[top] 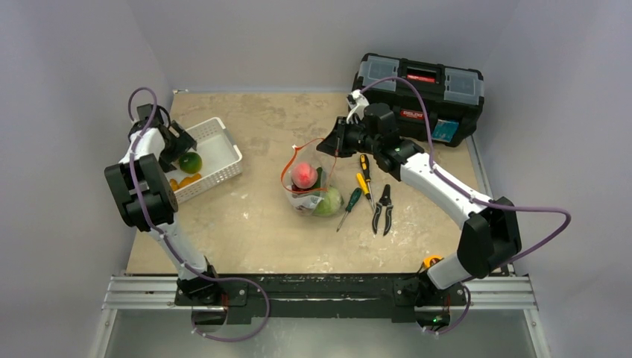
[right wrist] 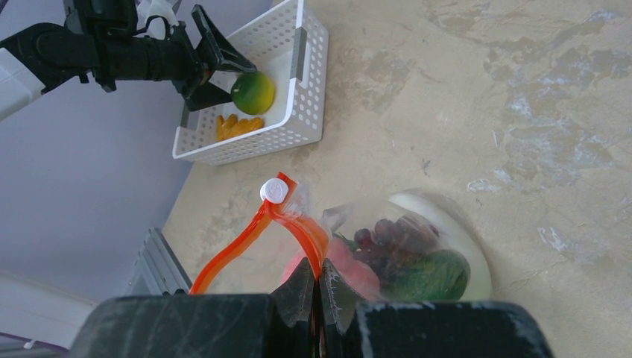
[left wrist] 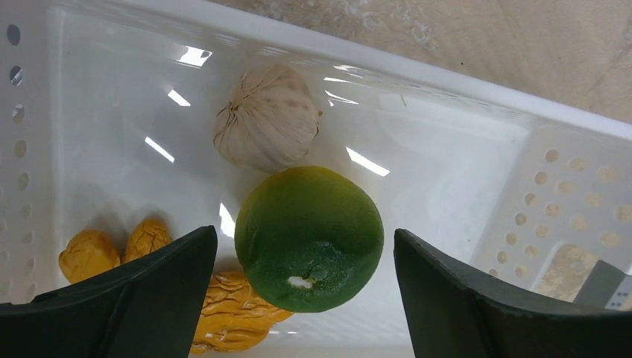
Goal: Place the food in the zip-top bag and seal the zipper
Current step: Pick up the fake fruit from the bin.
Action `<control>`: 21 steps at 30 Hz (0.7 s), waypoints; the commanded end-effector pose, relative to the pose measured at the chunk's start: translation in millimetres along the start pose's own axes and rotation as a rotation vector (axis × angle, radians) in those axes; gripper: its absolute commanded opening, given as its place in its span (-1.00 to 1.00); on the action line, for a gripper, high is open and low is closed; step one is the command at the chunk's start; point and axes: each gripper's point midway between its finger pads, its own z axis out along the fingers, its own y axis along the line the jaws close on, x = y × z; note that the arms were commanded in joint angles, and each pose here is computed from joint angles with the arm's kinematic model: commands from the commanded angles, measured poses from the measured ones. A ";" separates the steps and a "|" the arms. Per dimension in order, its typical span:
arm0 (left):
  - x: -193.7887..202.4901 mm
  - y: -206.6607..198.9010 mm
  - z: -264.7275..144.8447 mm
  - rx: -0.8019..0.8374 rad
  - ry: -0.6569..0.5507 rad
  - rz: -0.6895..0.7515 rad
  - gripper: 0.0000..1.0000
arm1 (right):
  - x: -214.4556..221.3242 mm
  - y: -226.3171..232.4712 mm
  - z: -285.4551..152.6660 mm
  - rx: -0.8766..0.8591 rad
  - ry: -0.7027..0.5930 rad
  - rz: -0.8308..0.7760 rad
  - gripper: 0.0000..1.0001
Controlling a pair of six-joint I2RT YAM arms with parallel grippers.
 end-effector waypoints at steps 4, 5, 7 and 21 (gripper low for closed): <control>-6.7 -16.3 6.6 0.059 -0.003 0.069 0.72 | -17.1 16.8 -17.1 -0.032 -0.070 -0.024 -1.00; -4.3 -16.6 8.0 0.052 0.002 0.077 0.72 | -17.8 17.4 -18.4 -0.032 -0.073 -0.024 -1.00; 0.8 -15.1 11.7 0.039 0.023 0.082 0.73 | -17.1 18.1 -20.4 -0.032 -0.075 -0.023 -1.00; -16.7 -41.6 -43.2 0.168 -0.036 0.067 -0.52 | -17.9 20.9 -30.1 -0.026 -0.090 -0.017 -1.00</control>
